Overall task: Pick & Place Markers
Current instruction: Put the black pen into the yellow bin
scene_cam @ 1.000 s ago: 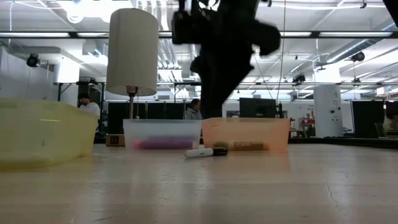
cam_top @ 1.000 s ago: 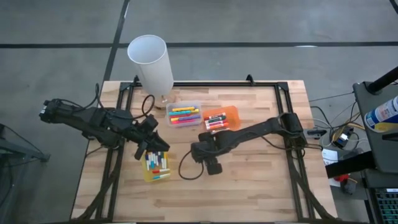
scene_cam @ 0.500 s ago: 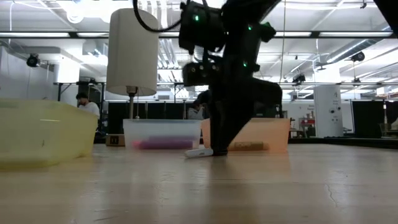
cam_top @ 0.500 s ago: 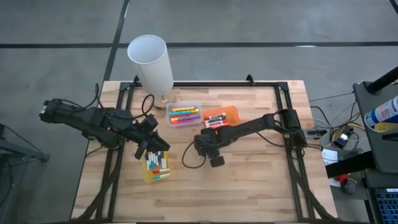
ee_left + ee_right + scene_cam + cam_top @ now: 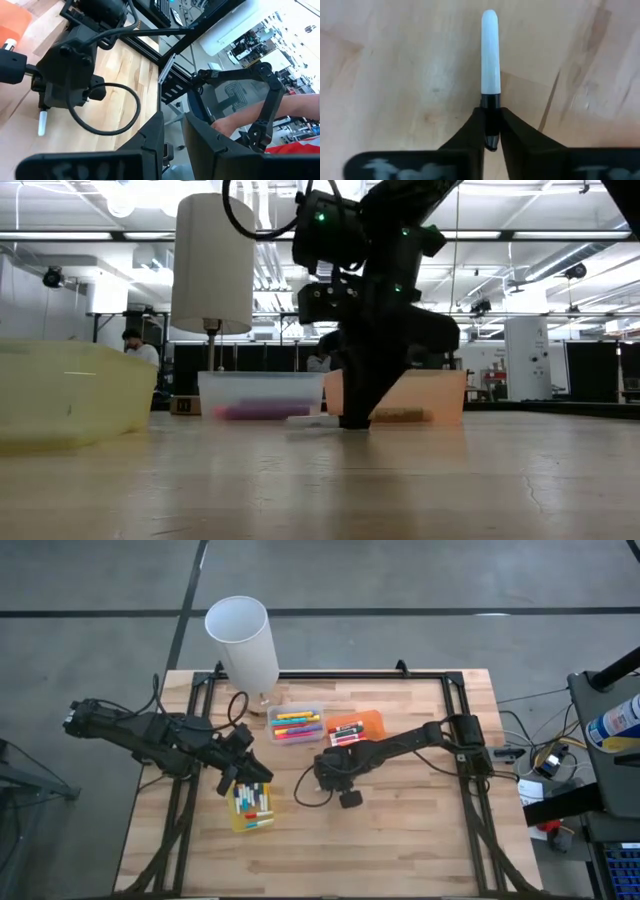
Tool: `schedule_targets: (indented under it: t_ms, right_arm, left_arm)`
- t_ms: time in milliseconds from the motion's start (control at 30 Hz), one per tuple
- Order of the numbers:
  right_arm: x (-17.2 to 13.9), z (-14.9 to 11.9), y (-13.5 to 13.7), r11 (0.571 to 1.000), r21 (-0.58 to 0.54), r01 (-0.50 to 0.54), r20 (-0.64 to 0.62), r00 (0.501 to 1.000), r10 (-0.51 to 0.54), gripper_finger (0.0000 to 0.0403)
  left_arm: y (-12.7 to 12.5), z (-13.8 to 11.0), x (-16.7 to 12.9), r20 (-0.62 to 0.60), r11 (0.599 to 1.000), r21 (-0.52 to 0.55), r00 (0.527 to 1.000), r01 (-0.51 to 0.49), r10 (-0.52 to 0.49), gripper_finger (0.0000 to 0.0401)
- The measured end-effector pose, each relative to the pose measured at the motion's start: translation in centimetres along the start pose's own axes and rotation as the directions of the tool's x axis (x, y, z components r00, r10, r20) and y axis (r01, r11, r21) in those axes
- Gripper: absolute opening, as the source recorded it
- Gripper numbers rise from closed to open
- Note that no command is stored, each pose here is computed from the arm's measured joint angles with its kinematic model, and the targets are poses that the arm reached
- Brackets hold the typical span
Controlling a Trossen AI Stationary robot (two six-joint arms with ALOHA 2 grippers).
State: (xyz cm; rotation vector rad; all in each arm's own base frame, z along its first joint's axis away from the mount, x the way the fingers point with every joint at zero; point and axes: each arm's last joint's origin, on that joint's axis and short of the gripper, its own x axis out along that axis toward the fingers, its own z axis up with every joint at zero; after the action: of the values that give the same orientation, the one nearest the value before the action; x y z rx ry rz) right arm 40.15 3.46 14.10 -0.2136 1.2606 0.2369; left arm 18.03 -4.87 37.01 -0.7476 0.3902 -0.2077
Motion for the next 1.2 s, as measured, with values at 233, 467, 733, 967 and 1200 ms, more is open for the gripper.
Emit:
schedule_targets:
  t_ms: [233, 467, 733, 967, 1200]
  right_arm:
    - [-0.6, -0.2, 0.1, 0.991, 0.135, -0.001, -0.01, 1.0, 0.003, 0.0023]
    - [-6.0, 0.3, 0.5, 0.941, 0.327, -0.086, 0.126, 0.991, 0.047, 0.0023]
    - [-15.3, 0.9, 0.7, 0.847, 0.484, -0.219, 0.436, 0.9, -0.016, 0.0023]
    - [-22.9, 0.5, 0.7, 0.773, 0.542, -0.328, 0.699, 0.687, -0.199, 0.0023]
    - [-26.1, 0.2, 0.8, 0.771, 0.514, -0.376, 0.797, 0.542, -0.266, 0.0023]
  left_arm:
    - [0.0, 0.0, 0.0, -0.001, 1.0, -0.024, 1.0, -0.001, 0.001, 0.0069]
    - [0.0, 0.0, 0.0, 0.002, 1.0, -0.001, 1.0, -0.007, 0.007, 0.0069]
    - [0.2, 0.4, 0.1, 0.102, 0.994, 0.055, 0.991, -0.097, 0.091, 0.0069]
    - [-0.2, 1.4, 0.0, 0.268, 0.988, 0.067, 0.956, -0.138, 0.115, 0.0069]
    - [-0.7, 1.9, 0.6, 0.296, 0.995, 0.085, 0.955, -0.056, 0.028, 0.0083]
